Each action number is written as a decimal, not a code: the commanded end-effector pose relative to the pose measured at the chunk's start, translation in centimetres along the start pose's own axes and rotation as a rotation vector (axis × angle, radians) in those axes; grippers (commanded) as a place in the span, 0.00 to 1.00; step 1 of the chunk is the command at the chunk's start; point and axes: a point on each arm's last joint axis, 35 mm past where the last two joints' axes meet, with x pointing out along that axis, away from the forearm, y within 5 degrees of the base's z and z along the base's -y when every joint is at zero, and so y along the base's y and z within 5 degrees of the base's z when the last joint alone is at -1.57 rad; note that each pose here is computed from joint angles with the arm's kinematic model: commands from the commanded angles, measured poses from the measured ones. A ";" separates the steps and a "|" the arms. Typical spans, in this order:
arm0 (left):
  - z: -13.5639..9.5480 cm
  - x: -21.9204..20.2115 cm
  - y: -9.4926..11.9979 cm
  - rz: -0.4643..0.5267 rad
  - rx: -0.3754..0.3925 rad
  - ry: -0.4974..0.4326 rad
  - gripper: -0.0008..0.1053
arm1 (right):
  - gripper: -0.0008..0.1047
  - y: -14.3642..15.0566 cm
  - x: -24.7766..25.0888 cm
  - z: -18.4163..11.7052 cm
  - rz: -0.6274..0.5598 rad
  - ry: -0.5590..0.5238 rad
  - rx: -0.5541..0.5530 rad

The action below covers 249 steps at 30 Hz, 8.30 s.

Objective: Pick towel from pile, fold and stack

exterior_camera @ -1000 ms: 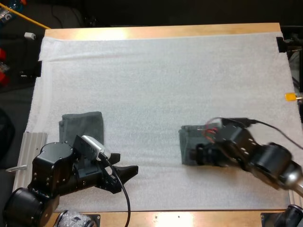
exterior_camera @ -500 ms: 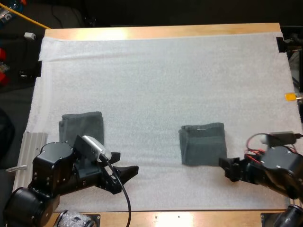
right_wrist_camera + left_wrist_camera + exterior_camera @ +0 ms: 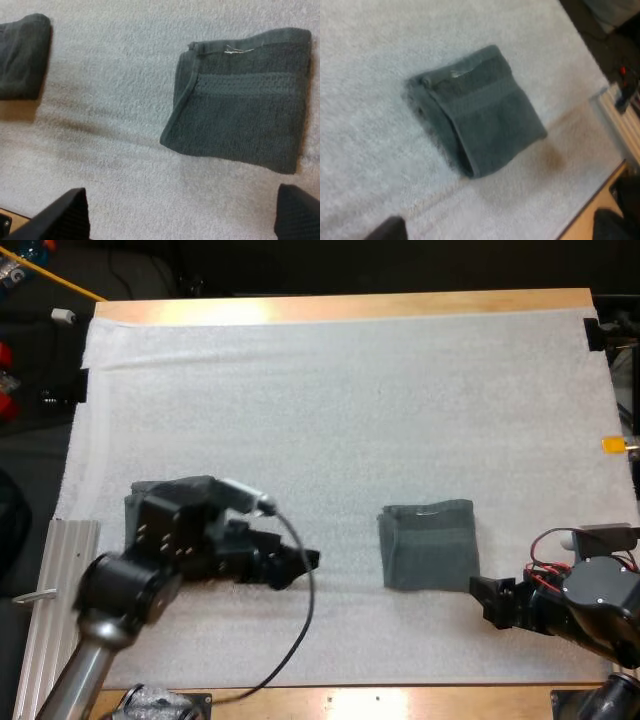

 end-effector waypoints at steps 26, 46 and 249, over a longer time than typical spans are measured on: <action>2.1 18.8 5.4 0.034 -0.276 0.275 0.68 | 0.69 -0.3 -0.2 -0.5 -0.027 0.044 -0.007; 1.0 23.0 6.2 0.052 -0.361 0.350 0.68 | 0.69 -0.3 -0.2 -0.5 -0.027 0.044 -0.007; 5.6 -12.4 2.2 0.599 -0.077 -0.386 0.62 | 0.69 1.1 3.5 3.8 0.062 -0.102 -0.076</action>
